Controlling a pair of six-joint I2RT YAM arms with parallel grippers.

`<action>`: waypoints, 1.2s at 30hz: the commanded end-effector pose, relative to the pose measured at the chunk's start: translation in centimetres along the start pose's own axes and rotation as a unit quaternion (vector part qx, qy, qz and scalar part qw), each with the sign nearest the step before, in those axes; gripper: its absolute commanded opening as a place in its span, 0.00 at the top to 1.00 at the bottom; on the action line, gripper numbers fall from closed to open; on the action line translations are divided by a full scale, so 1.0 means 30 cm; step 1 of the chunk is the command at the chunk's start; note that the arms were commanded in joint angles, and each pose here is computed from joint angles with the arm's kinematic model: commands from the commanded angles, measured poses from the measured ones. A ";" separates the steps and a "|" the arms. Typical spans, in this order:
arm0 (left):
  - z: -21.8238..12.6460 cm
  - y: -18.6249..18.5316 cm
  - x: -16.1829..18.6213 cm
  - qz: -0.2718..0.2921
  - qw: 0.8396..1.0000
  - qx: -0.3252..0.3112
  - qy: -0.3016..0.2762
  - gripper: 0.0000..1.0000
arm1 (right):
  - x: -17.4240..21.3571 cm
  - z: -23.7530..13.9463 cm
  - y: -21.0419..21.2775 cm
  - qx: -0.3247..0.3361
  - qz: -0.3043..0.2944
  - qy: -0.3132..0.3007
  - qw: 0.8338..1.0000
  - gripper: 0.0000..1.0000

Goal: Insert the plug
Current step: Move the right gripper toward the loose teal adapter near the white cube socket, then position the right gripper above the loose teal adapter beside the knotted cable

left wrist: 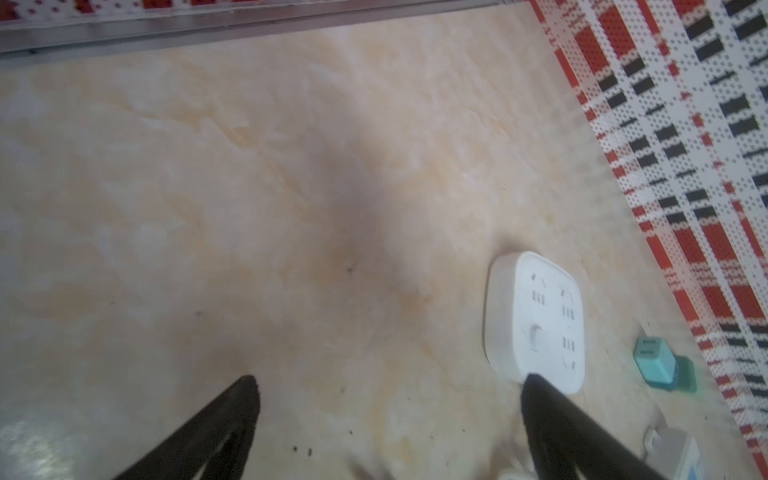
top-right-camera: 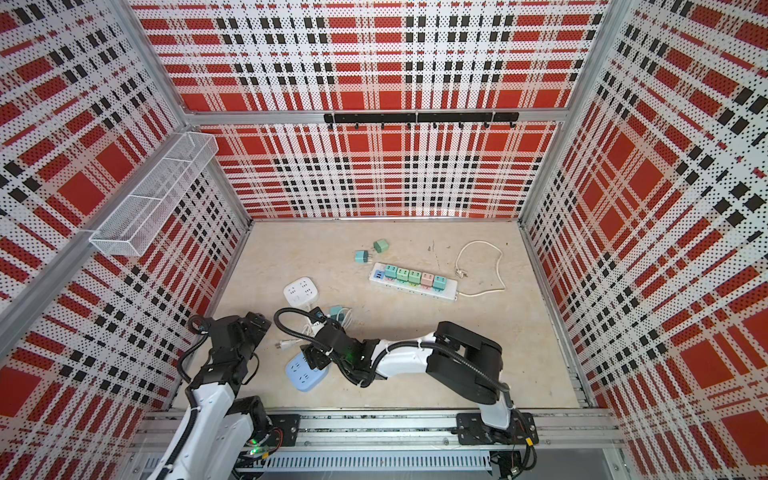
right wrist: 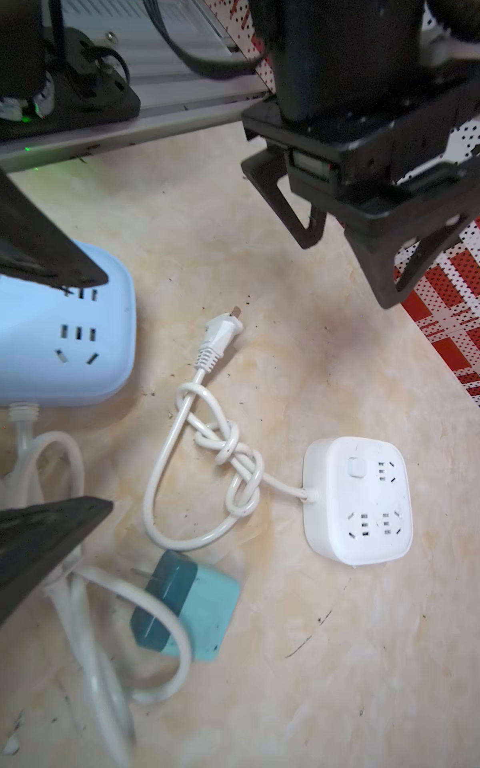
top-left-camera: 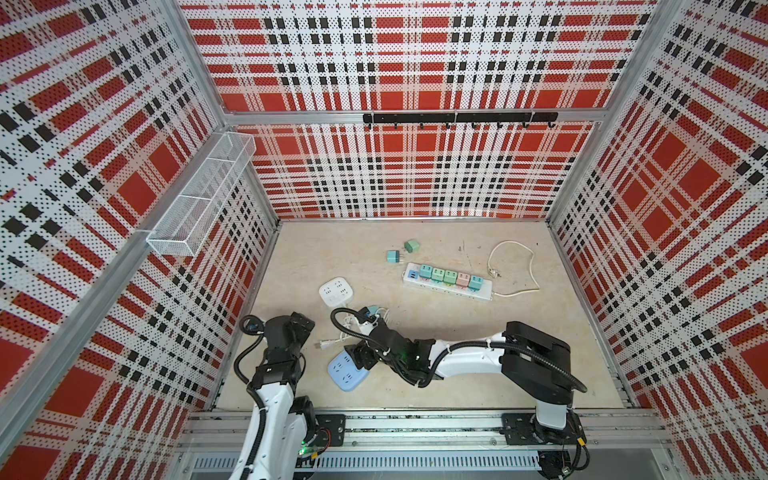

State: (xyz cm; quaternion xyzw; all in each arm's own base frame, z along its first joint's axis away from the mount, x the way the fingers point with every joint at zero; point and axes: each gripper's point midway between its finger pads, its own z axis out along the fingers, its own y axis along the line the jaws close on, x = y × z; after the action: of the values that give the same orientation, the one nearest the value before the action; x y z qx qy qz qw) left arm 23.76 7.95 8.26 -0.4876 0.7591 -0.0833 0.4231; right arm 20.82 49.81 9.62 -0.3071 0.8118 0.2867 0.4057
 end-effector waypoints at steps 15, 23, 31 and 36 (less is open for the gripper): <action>-0.038 0.034 0.004 -0.032 0.999 0.009 -0.002 0.01 | 0.144 0.178 0.081 0.013 -0.095 0.122 0.988 0.20; -0.038 0.032 0.002 -0.034 0.999 0.011 -0.004 0.01 | 0.228 0.129 0.070 0.026 -0.134 0.178 0.974 0.21; -0.038 0.026 0.001 -0.035 0.999 0.016 -0.003 0.01 | 0.301 -0.031 -0.070 0.086 -0.171 0.214 0.958 0.22; -0.037 0.012 0.005 -0.034 0.999 0.026 0.001 0.01 | 0.325 -0.137 -0.156 0.119 -0.187 0.218 0.950 0.19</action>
State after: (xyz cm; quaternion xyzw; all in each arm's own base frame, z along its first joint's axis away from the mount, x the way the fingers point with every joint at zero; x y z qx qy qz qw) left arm 22.58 7.80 8.73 -0.4983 0.7446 -0.1091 0.4305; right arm 17.70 46.51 5.27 -0.4302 0.8305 0.1245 0.3311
